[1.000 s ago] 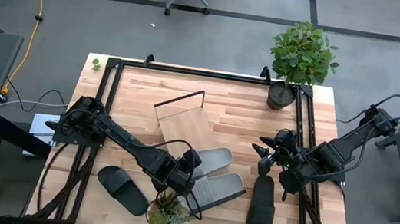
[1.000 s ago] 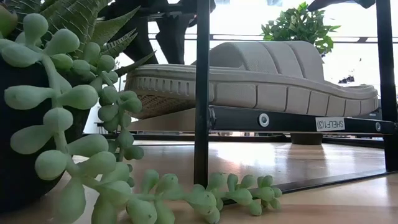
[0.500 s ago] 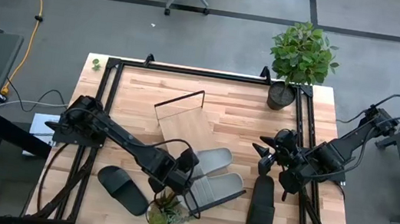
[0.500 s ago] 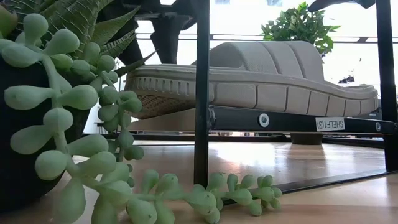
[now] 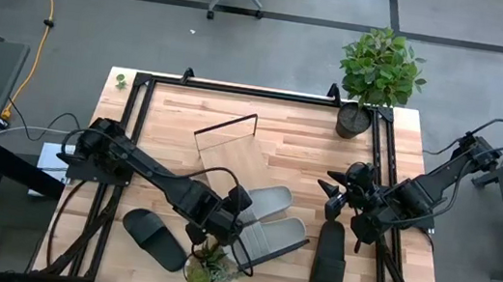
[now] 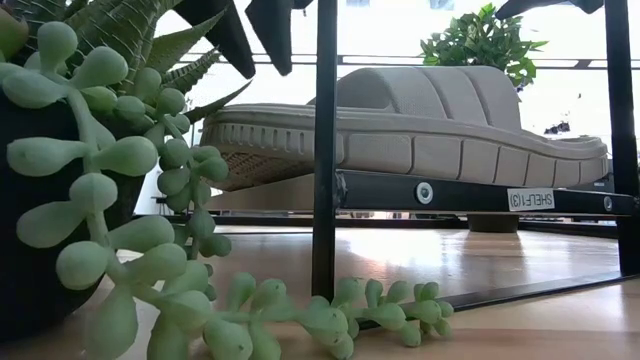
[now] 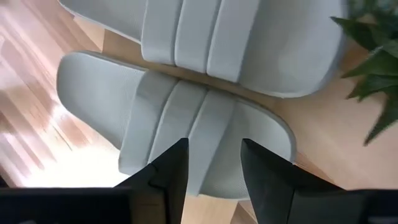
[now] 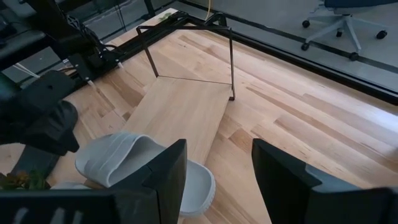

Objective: Pick and place slides into the shelf
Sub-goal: Put the right black slipper on the shelf

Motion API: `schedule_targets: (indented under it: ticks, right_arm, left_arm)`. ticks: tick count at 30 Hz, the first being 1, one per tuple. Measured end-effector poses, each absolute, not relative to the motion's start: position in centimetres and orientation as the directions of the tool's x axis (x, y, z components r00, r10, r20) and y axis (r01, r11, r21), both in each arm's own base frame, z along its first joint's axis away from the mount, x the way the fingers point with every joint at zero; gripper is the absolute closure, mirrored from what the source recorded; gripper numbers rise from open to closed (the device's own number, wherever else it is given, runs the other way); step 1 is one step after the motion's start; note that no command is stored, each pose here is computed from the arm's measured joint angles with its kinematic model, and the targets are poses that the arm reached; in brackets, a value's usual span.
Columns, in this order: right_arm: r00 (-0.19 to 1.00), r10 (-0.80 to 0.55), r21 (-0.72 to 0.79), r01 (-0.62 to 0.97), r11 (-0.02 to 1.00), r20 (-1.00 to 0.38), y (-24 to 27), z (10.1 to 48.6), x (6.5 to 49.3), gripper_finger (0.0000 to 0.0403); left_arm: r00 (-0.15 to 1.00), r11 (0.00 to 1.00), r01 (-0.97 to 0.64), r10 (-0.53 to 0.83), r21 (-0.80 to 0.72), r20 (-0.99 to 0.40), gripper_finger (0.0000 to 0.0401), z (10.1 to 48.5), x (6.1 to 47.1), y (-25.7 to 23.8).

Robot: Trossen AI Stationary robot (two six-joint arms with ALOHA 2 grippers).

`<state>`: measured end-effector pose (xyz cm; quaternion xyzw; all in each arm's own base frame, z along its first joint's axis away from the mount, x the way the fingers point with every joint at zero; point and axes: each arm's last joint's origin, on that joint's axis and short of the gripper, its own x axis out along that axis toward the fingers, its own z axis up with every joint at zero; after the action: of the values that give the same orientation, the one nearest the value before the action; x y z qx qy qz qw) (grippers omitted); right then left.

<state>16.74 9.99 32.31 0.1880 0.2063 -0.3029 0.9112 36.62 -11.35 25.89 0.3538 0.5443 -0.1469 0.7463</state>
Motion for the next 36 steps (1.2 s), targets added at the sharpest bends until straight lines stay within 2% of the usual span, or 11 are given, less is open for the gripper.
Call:
schedule_targets:
  ticks: [13,25,31,36]
  right_arm:
    - [0.731,-0.475,0.217,0.630,0.746,-0.490,10.0,32.3,16.7,0.0230]
    - [0.731,-0.464,0.231,0.629,0.742,-0.500,10.0,32.3,16.8,0.0230]
    - [0.737,-0.459,0.332,0.650,0.684,-0.496,10.1,32.3,16.8,0.0230]
    - [0.750,-0.450,0.401,0.648,0.648,-0.485,10.2,32.5,17.0,0.0230]
  left_arm:
    - [0.266,0.743,0.604,0.152,0.288,-0.952,0.0268,26.0,35.8,-11.2]
    - [0.189,0.782,0.488,0.339,0.387,-0.922,0.0268,25.9,34.7,-10.3]
    - [0.152,0.791,0.402,0.440,0.462,-0.885,0.0268,26.0,34.1,-9.9]
    - [0.165,0.790,0.356,0.473,0.500,-0.865,0.0268,26.9,33.6,-9.5]
